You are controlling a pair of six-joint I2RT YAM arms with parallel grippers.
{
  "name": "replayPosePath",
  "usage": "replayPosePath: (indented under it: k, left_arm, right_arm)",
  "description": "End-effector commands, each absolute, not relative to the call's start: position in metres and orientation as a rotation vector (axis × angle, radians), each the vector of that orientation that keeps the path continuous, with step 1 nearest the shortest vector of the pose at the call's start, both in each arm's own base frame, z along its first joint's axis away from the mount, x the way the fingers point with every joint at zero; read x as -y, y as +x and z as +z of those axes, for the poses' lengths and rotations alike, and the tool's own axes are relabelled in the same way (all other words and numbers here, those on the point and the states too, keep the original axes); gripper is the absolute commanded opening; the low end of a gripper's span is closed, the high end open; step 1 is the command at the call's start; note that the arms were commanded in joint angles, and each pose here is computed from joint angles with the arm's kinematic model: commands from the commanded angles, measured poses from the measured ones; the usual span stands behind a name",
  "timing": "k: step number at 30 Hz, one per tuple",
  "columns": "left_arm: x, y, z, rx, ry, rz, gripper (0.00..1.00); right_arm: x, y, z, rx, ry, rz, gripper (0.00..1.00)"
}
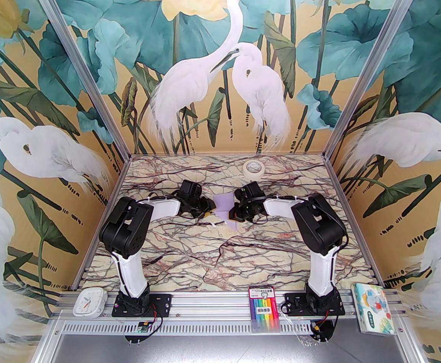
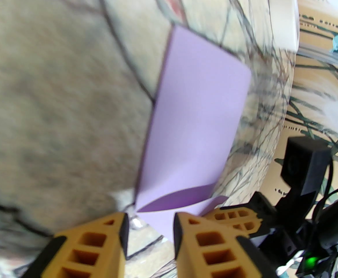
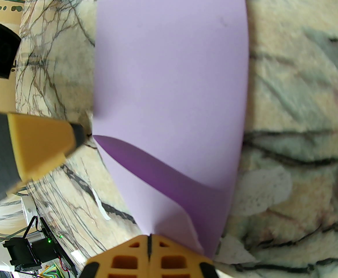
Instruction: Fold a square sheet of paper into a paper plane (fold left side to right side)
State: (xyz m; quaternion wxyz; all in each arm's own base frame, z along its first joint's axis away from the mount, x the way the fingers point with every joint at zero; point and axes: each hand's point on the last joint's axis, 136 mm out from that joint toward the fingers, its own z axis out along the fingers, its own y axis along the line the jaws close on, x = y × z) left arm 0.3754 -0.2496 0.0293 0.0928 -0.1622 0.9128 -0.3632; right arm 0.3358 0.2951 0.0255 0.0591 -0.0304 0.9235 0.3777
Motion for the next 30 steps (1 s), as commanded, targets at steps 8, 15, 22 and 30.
replayPosePath:
  k: [8,15,22,30]
  left_arm:
    - [0.256,0.370,0.011,-2.758,-0.509,-1.044,0.32]
    - [0.266,0.378,0.018,-2.727,-0.454,-1.061,0.31]
    - [0.273,0.374,0.028,-2.697,-0.371,-1.086,0.28]
    - [0.265,0.372,0.037,-2.679,-0.363,-1.018,0.29]
  right_arm:
    - [-0.289,0.326,0.003,-2.869,-0.049,1.081,0.00]
    - [-0.287,0.321,-0.003,-2.882,-0.041,1.078,0.00]
    - [-0.287,0.321,-0.005,-2.886,-0.037,1.073,0.00]
    - [-0.287,0.321,-0.007,-2.890,-0.036,1.073,0.00]
